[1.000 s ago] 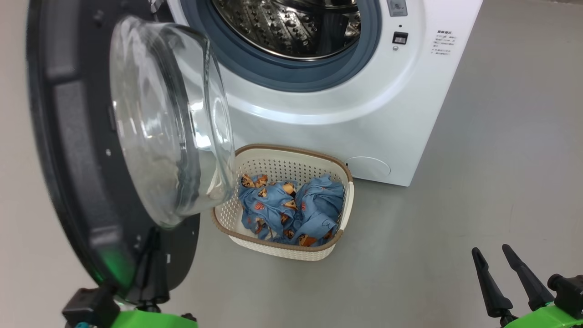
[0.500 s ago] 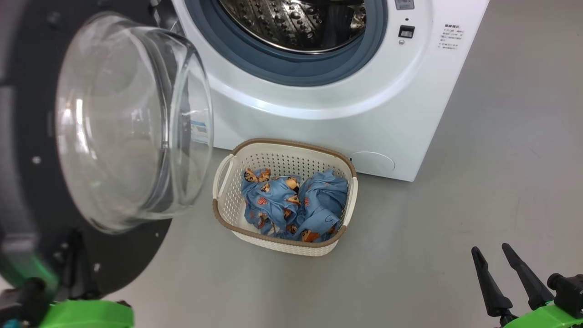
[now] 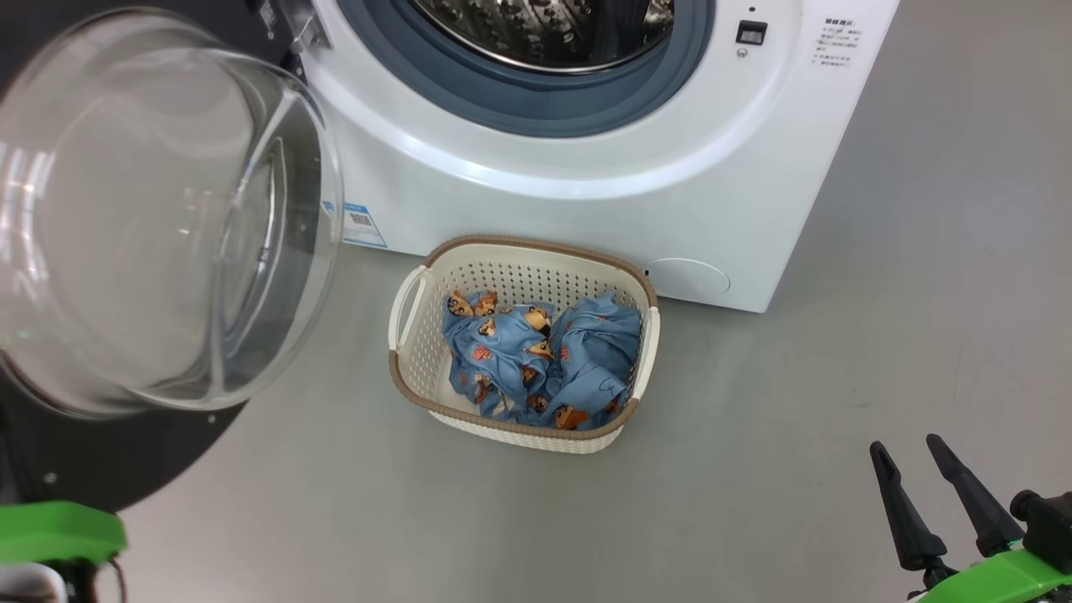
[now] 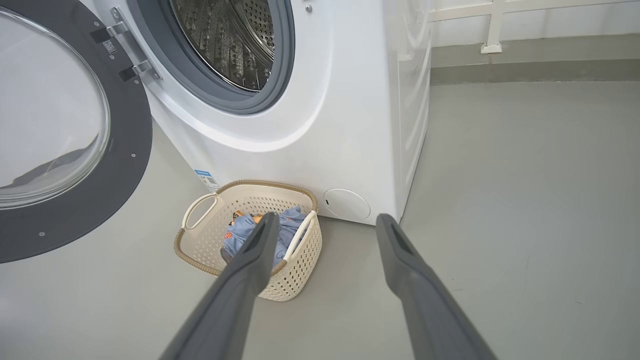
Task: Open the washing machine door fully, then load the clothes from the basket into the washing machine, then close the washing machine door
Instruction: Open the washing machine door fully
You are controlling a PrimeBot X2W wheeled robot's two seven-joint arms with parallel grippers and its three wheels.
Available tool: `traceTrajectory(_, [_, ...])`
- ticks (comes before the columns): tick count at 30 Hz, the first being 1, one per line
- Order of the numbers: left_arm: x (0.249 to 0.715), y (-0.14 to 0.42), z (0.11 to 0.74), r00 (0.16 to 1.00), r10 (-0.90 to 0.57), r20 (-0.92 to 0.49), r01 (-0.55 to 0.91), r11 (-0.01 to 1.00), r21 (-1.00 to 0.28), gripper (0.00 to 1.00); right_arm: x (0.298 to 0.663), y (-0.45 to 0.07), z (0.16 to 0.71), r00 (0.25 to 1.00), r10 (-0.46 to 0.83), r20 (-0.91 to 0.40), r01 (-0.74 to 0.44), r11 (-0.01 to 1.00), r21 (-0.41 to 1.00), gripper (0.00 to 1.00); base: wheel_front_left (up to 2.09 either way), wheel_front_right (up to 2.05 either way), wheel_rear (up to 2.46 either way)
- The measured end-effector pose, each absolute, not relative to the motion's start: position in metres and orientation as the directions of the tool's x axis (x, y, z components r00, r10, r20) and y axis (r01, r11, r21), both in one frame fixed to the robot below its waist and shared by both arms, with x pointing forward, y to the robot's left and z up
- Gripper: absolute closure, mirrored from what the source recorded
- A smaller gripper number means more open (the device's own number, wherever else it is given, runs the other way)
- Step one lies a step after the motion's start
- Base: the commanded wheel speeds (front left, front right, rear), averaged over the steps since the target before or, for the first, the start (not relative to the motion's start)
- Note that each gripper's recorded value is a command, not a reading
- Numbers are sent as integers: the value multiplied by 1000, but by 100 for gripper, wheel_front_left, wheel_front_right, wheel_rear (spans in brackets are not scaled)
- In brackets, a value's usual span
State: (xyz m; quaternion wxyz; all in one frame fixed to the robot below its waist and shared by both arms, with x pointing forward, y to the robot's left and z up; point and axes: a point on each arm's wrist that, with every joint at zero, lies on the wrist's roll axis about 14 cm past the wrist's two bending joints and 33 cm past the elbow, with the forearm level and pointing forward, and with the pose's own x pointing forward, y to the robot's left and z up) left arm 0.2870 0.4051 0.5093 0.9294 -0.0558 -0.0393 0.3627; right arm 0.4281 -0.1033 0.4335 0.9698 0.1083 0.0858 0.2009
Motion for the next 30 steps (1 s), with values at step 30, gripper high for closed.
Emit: traceTrajectory(30, [324,511,512,594,804,-15,-804,594,13,100,462,-110,405,897,413,-158,-372,898,237,0,0,0,0])
